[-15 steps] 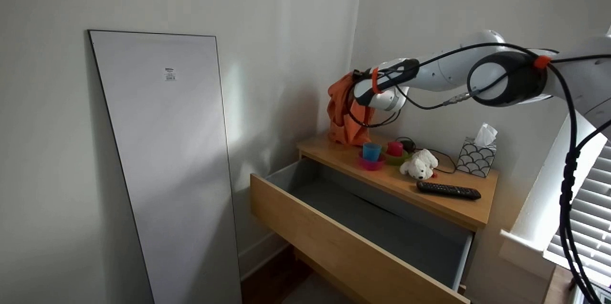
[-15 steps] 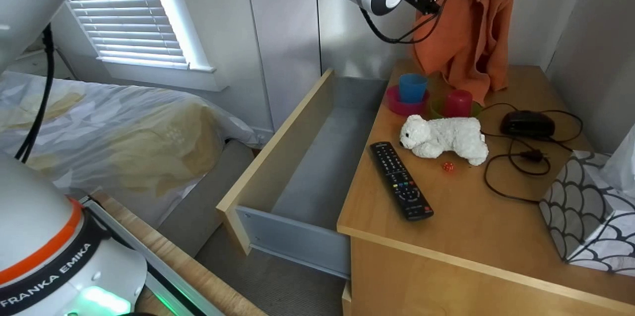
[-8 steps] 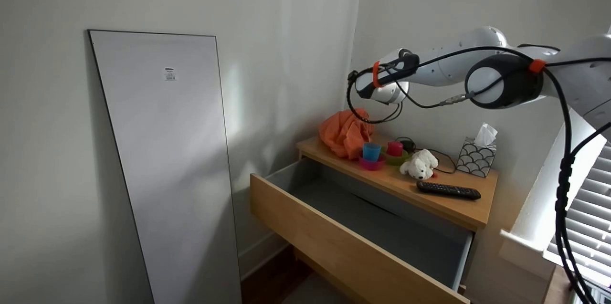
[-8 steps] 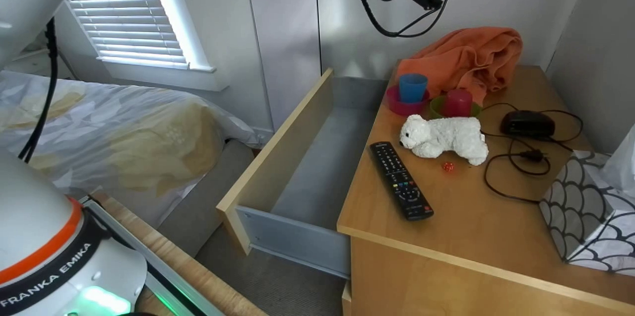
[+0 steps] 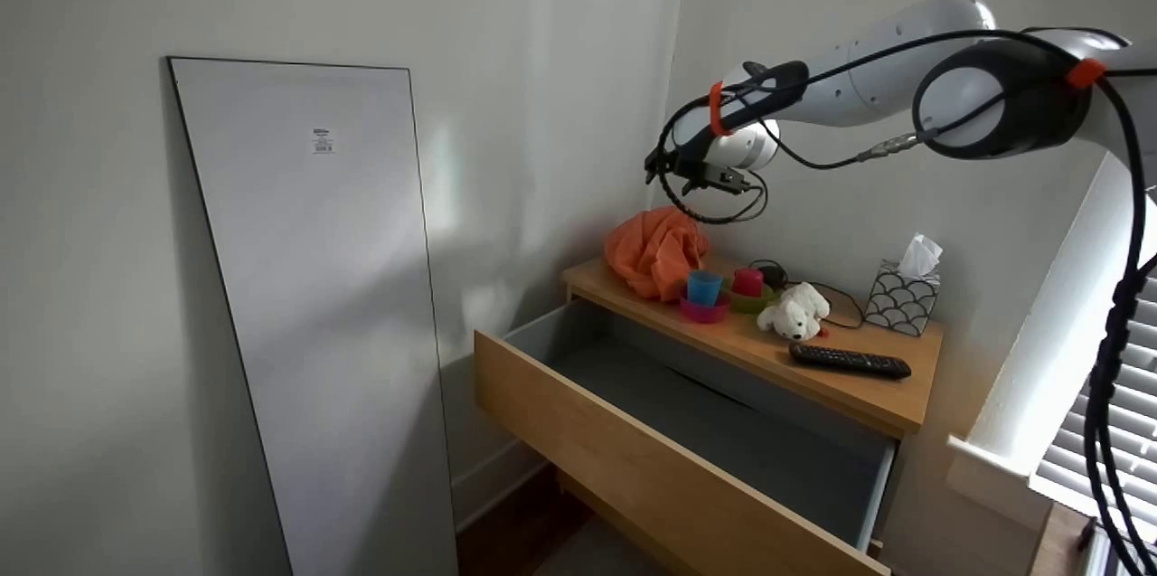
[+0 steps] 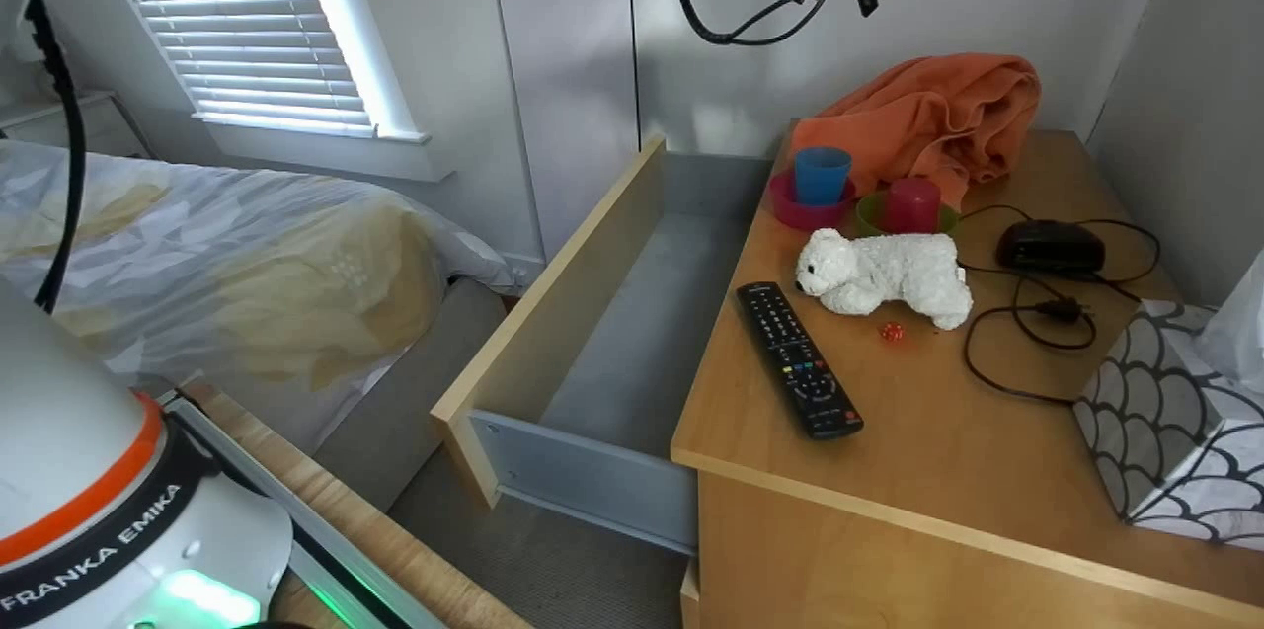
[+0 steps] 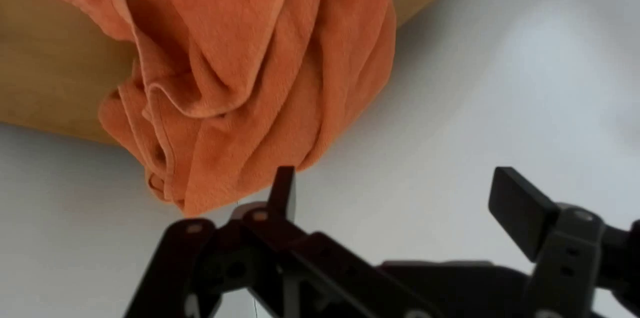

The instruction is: Put the orange towel on top of the cabinet

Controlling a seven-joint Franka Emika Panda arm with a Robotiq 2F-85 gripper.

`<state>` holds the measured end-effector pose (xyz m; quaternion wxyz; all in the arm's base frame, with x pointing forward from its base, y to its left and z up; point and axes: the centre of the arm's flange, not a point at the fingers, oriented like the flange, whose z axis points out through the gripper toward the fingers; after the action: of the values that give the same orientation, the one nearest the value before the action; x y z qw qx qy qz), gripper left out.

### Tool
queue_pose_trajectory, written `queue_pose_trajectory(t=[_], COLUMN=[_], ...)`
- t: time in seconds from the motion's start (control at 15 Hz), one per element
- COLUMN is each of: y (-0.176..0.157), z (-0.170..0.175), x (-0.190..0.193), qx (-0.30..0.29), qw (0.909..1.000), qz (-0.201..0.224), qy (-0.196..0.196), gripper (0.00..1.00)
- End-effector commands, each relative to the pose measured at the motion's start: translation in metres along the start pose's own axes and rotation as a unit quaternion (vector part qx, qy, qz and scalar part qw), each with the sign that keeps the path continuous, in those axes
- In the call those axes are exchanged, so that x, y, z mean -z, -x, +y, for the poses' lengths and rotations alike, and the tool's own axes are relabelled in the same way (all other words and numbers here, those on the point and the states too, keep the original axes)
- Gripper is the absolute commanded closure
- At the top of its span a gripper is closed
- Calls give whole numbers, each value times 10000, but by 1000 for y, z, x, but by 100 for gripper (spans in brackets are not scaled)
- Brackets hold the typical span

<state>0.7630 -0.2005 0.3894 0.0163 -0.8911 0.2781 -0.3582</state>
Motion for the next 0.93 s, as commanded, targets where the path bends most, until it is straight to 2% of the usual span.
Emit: queue_pose_trajectory(t=[0.0,0.27,0.47,0.67,0.87], y=[60,110,150,186,212], z=[7,15,17,15,16], x=[41,48,59,75,86], qx=[252,746,1082,1384,1703], qw=[9950,9780,9568,9277,8894], qz=[-882,-1787,-2541,-3311,-4044], qy=[387,772,907,1032,1284], gripper=[0,0,0,0,0])
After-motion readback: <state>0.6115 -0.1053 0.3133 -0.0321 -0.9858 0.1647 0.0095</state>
